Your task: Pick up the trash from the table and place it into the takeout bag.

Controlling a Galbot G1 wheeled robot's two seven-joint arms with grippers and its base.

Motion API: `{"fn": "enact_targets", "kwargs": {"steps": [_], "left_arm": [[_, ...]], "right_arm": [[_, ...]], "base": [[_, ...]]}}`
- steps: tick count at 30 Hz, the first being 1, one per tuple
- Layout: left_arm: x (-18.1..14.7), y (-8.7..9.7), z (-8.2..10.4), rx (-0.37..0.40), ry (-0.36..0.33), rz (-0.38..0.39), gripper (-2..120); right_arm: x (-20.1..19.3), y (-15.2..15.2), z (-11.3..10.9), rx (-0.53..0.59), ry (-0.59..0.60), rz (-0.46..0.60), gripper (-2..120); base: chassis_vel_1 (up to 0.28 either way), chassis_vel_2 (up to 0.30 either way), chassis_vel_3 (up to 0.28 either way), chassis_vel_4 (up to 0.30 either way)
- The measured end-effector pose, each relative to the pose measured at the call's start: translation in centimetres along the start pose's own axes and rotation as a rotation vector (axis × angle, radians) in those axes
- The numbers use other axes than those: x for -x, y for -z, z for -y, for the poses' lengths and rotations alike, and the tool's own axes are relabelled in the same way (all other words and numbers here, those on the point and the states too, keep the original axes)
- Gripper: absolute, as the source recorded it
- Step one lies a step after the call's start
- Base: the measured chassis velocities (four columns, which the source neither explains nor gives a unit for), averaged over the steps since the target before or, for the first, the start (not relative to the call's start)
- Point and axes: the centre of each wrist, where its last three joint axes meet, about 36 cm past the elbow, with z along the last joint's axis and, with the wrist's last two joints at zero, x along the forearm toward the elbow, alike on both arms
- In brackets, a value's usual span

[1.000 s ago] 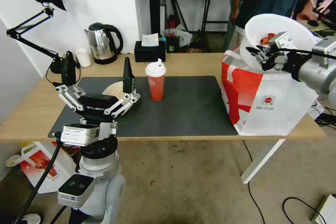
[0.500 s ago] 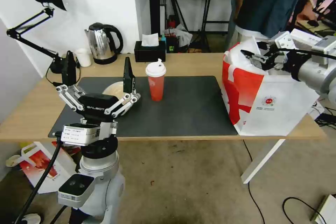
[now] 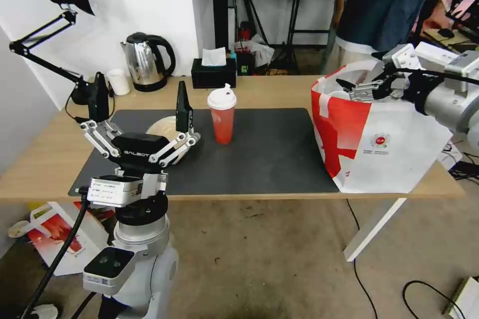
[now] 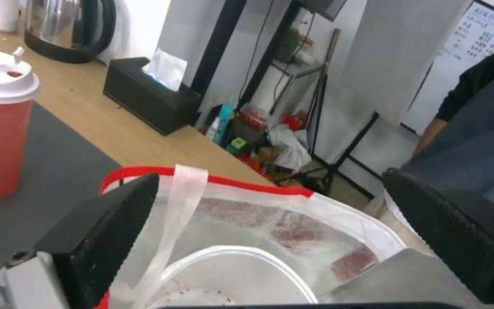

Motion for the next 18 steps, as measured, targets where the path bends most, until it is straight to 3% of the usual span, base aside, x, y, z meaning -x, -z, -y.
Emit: {"fn": "enact_targets", "kwargs": {"steps": [9, 18], "left_arm": [[0.0, 0.0, 0.0, 0.0, -0.001, 0.0, 100], [0.0, -0.1, 0.0, 0.002, -0.001, -0.004, 100]], "right_arm": [[-0.3, 1.1, -0.6, -0.011, 0.014, 0.045, 100], [-1.6, 3.8, -2.0, 0.002, 0.048, 0.159, 100]], "base": [[0.0, 0.0, 0.0, 0.0], [0.0, 0.0, 0.0, 0.0]]}}
